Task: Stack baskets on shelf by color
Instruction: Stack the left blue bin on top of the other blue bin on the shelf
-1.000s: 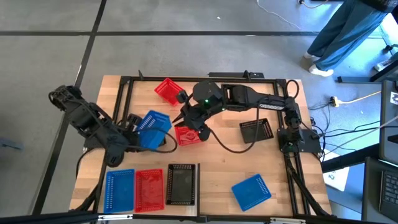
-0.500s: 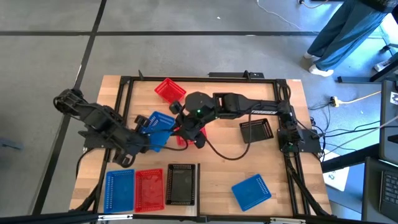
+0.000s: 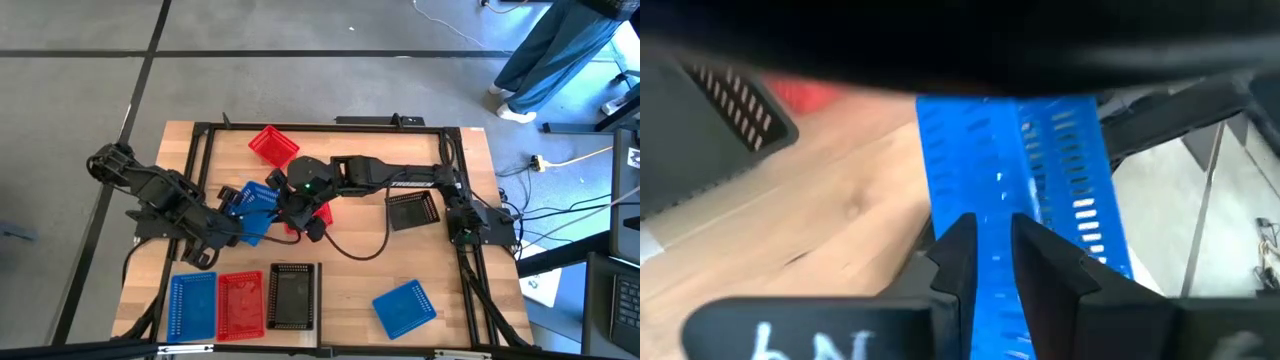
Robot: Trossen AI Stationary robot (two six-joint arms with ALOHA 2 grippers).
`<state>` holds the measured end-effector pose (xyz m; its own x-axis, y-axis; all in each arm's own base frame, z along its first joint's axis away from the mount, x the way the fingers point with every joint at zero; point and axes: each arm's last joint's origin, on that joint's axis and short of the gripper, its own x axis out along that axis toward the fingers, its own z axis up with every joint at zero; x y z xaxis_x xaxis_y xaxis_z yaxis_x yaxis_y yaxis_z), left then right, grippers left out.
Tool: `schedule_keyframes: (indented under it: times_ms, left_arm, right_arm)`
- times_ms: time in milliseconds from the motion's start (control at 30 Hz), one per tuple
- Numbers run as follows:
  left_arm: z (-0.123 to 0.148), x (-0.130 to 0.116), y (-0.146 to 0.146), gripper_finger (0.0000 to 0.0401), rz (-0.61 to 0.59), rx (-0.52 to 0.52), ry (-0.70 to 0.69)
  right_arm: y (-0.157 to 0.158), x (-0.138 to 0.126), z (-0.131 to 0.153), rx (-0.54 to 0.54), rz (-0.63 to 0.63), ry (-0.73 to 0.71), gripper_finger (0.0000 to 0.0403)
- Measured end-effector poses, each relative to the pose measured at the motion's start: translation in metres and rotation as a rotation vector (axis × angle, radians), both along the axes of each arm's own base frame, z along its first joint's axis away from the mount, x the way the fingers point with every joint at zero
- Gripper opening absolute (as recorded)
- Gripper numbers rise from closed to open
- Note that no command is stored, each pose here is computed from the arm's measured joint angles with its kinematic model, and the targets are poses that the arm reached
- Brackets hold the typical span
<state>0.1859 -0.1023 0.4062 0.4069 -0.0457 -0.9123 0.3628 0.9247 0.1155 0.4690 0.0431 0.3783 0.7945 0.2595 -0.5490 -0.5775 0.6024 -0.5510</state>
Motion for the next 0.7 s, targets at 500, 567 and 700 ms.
schedule_keyframes:
  times_ms: [500,567,700]
  left_arm:
    - [-0.0001,-0.0005,-0.0006,0.0000,-0.004,-0.025,0.014]
    - [0.0000,-0.0007,-0.0007,0.0000,-0.005,-0.029,0.016]
    - [-0.0002,-0.0011,-0.0011,0.0000,-0.012,-0.045,0.027]
  right_arm:
    - [-0.0005,0.0057,-0.0009,-0.026,-0.014,-0.041,0.0069]
    - [-0.0005,0.0063,0.0000,-0.025,-0.014,-0.052,0.0069]
    - [-0.0004,0.0072,0.0016,-0.026,-0.013,-0.071,0.0069]
